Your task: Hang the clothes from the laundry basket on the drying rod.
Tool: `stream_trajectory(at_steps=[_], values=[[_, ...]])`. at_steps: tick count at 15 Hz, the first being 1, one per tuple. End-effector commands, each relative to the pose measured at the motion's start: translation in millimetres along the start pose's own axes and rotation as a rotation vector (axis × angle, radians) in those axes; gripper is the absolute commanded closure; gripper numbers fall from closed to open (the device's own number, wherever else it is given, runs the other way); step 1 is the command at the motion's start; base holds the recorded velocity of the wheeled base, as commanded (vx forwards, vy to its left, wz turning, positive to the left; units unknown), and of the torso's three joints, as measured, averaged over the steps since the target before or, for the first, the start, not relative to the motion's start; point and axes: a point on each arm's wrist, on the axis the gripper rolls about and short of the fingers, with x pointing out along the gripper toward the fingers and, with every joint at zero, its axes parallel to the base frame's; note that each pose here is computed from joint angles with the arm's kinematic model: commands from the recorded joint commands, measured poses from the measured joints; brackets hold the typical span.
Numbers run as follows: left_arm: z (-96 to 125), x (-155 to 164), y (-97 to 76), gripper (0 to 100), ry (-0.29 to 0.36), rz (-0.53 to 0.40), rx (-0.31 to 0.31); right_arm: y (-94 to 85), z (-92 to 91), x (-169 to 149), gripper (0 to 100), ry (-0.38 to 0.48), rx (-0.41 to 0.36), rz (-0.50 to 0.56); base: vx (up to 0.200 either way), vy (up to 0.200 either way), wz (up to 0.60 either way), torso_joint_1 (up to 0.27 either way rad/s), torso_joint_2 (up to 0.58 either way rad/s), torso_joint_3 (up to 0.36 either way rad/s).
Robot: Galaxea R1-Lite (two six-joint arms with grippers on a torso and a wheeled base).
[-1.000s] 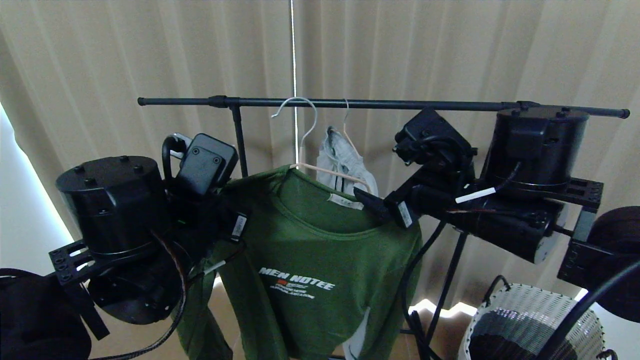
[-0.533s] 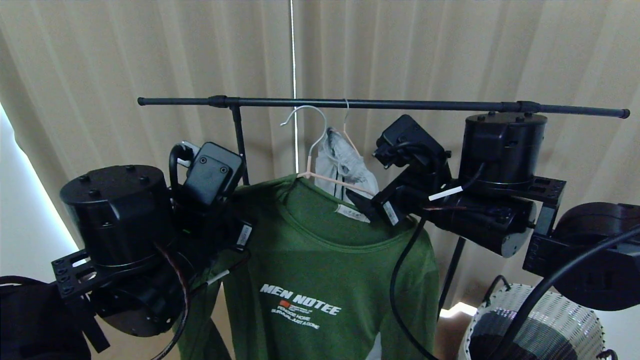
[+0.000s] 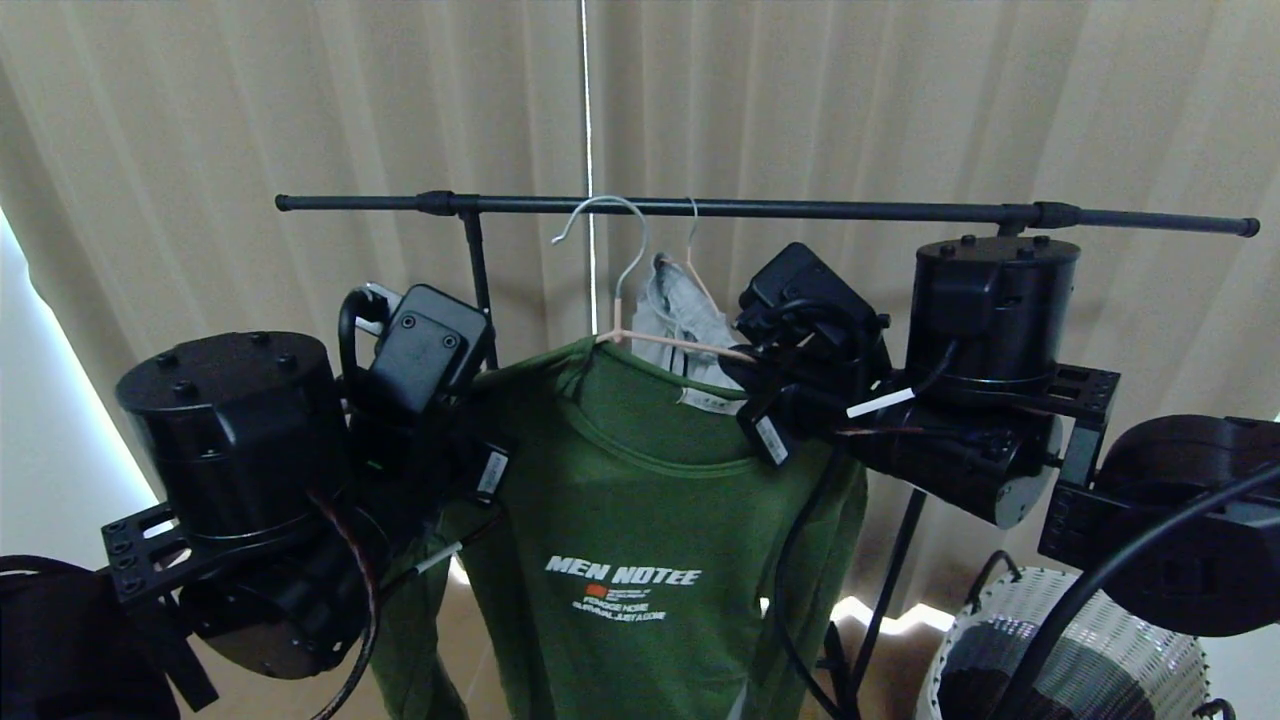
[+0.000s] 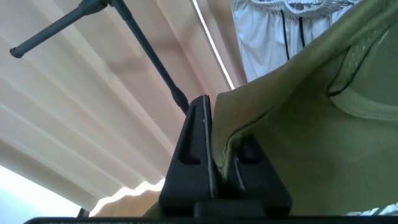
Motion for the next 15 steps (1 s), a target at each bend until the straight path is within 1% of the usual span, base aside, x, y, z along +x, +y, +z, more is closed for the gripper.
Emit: stream_trajectory(at_steps=[1, 3, 5, 6, 8, 9, 11, 13, 14, 15], values=[[-1, -1, -0.1, 100, 0.004, 0.000, 0.003, -0.2, 0.2, -1, 100, -0.002, 0.000, -0.002, 0.000, 0.000, 0.00, 0.000, 0.00, 0.000], [-4, -1, -1.0, 100, 0.013, -0.004, 0.007, -0.1, -0.2, -1, 100, -0.004, 0.004, -0.001, 0.000, 0.000, 0.00, 0.000, 0.00, 0.000], [-7, -3, -0.4, 100, -0.008, 0.004, -0.004, -0.6, -0.6, -4, 100, -0.005, 0.004, -0.003, 0.000, 0.000, 0.00, 0.000, 0.00, 0.000], [-8, -4, 0.1, 0, -0.018, 0.008, -0.009, -1.4, 0.5, -5, 100, -0.009, 0.005, -0.005, 0.000, 0.000, 0.00, 0.000, 0.00, 0.000], [-5, -4, 1.1, 0, -0.030, 0.012, -0.025, -2.4, 1.9, -8, 100, -0.014, 0.006, -0.009, 0.000, 0.000, 0.00, 0.000, 0.00, 0.000], [-2, -7, 5.5, 0, -0.052, 0.014, -0.047, -4.8, 1.3, -11, 100, -0.013, 0.009, -0.016, 0.000, 0.000, 0.00, 0.000, 0.00, 0.000], [-1, -15, 12.3, 0, -0.068, 0.019, -0.070, -11.3, -2.8, -16, 100, 0.008, 0.010, -0.054, 0.000, 0.000, 0.00, 0.000, 0.00, 0.000], [2, -25, 20.0, 0, -0.091, 0.024, -0.079, -21.6, -9.2, -25, 100, 0.027, 0.016, -0.090, 0.000, 0.000, 0.00, 0.000, 0.00, 0.000], [1, -30, 22.4, 0, -0.100, 0.008, -0.078, -27.2, -10.9, -30, 100, 0.031, 0.020, -0.106, 0.000, 0.000, 0.00, 0.000, 0.00, 0.000], [-4, -33, 23.8, 0, -0.094, -0.003, -0.070, -34.0, -12.9, -33, 100, 0.035, 0.025, -0.127, 0.000, 0.000, 0.00, 0.000, 0.00, 0.000]])
